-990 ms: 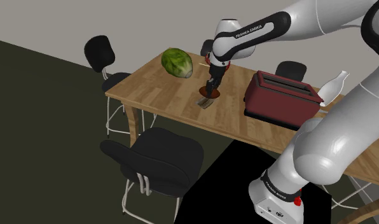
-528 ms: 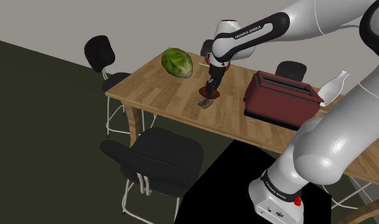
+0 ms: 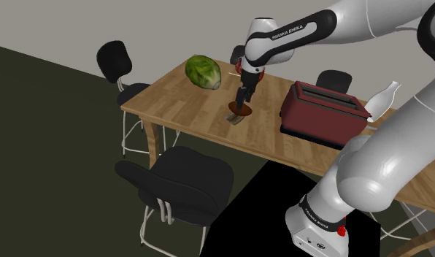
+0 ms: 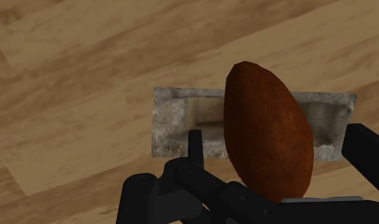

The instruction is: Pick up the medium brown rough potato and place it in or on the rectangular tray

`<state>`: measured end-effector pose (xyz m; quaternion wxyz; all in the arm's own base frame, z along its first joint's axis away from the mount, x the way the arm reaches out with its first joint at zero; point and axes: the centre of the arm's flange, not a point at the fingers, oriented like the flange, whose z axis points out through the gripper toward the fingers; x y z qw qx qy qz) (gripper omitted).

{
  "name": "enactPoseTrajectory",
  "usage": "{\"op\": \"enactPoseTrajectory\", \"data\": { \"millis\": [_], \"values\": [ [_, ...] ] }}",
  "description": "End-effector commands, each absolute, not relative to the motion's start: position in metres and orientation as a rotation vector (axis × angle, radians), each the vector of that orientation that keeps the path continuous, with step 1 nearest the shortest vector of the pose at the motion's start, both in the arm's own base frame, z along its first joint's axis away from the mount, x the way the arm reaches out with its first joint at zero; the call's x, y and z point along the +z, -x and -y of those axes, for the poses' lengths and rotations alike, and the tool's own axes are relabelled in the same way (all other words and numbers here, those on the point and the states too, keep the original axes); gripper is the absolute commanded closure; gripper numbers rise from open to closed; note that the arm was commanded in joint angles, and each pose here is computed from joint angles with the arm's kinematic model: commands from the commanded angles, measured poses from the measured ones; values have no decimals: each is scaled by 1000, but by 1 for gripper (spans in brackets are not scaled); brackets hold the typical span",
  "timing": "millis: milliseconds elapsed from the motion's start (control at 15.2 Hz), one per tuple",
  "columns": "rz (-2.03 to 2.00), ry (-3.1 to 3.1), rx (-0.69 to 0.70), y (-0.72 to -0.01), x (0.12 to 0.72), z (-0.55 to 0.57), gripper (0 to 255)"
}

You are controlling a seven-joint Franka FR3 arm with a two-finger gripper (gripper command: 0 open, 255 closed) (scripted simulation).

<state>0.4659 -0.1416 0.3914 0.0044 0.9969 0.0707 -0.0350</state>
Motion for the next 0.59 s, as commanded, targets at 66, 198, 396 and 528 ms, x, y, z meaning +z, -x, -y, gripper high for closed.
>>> {"op": "enactPoseTrajectory", "data": {
  "millis": [66, 198, 396, 528],
  "values": [
    [-221, -3123, -111, -469, 426, 140, 0],
    [-221, -3123, -111, -469, 426, 140, 0],
    [-221, -3123, -111, -469, 426, 140, 0],
    [-221, -3123, -111, -469, 426, 140, 0]
  ]
}}
